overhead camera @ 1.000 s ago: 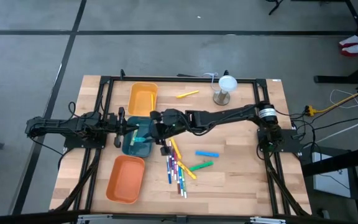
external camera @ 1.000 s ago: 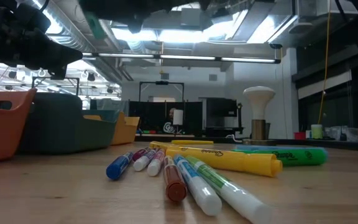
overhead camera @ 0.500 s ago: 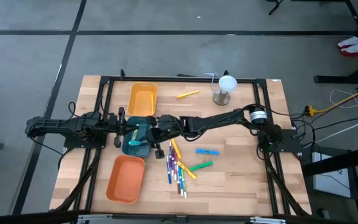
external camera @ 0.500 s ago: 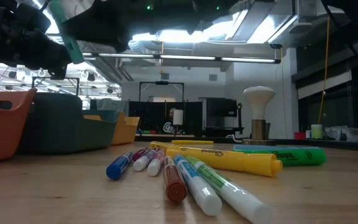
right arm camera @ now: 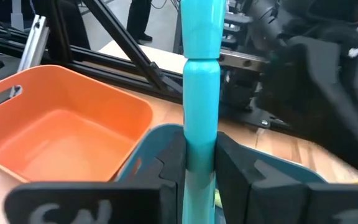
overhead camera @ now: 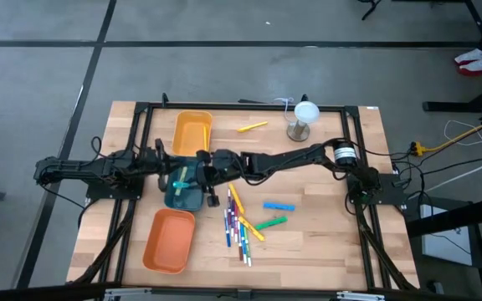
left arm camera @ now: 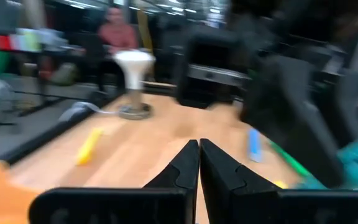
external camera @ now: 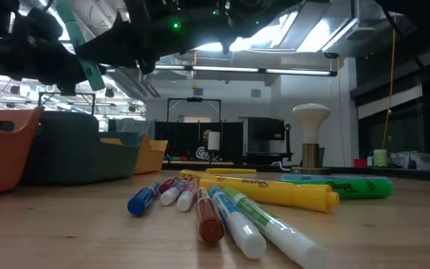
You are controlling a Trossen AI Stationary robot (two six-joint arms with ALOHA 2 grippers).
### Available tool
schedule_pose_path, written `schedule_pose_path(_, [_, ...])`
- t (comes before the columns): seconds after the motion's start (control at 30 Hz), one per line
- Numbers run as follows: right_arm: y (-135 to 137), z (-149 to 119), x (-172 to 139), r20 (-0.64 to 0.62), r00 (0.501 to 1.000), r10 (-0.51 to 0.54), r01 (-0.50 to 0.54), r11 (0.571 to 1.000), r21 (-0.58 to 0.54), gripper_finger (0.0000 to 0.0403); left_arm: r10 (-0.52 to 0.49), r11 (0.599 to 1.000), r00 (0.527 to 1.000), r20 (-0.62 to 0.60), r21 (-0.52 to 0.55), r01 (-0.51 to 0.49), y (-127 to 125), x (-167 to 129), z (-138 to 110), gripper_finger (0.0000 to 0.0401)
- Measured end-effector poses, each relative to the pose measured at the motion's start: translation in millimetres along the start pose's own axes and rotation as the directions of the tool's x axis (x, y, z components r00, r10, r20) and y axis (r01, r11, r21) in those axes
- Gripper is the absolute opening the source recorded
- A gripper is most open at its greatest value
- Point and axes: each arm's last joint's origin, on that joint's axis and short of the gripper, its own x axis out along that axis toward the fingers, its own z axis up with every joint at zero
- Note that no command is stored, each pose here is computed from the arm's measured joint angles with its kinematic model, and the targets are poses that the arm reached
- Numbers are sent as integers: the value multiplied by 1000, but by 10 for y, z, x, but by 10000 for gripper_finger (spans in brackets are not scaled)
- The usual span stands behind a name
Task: Pick & Place Markers
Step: Put the light blue highlighter pen into the blue bin
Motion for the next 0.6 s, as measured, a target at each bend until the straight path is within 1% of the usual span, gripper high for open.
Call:
schedule_pose_path(0.07, [-22,-5,-4,-1,1000,-4,4,1000,1,63,83,996,997,13,24,-83,25,-1,9,12])
schedule_pose_path(0.13, [-44,-10,-7,-2,1000,-9,9,1000,2,63,144,987,989,21,63,-145,47,-2,15,12])
schedule_pose_path(0.2, [-66,-16,-11,-3,1000,-12,12,1000,7,63,181,980,983,25,80,-183,70,-1,18,11])
schedule_pose_path(0.37, [-95,-23,-16,-4,1000,-18,18,1000,14,63,263,962,964,32,69,-265,152,4,25,6])
schedule_pose_path(0.5, [-99,-24,-16,-4,1000,-19,19,1000,13,63,358,931,933,39,62,-360,254,2,33,6])
schedule_pose_path(0.6, [-125,-30,-21,-5,1000,-24,24,1000,15,63,431,900,901,44,58,-433,332,-8,39,5])
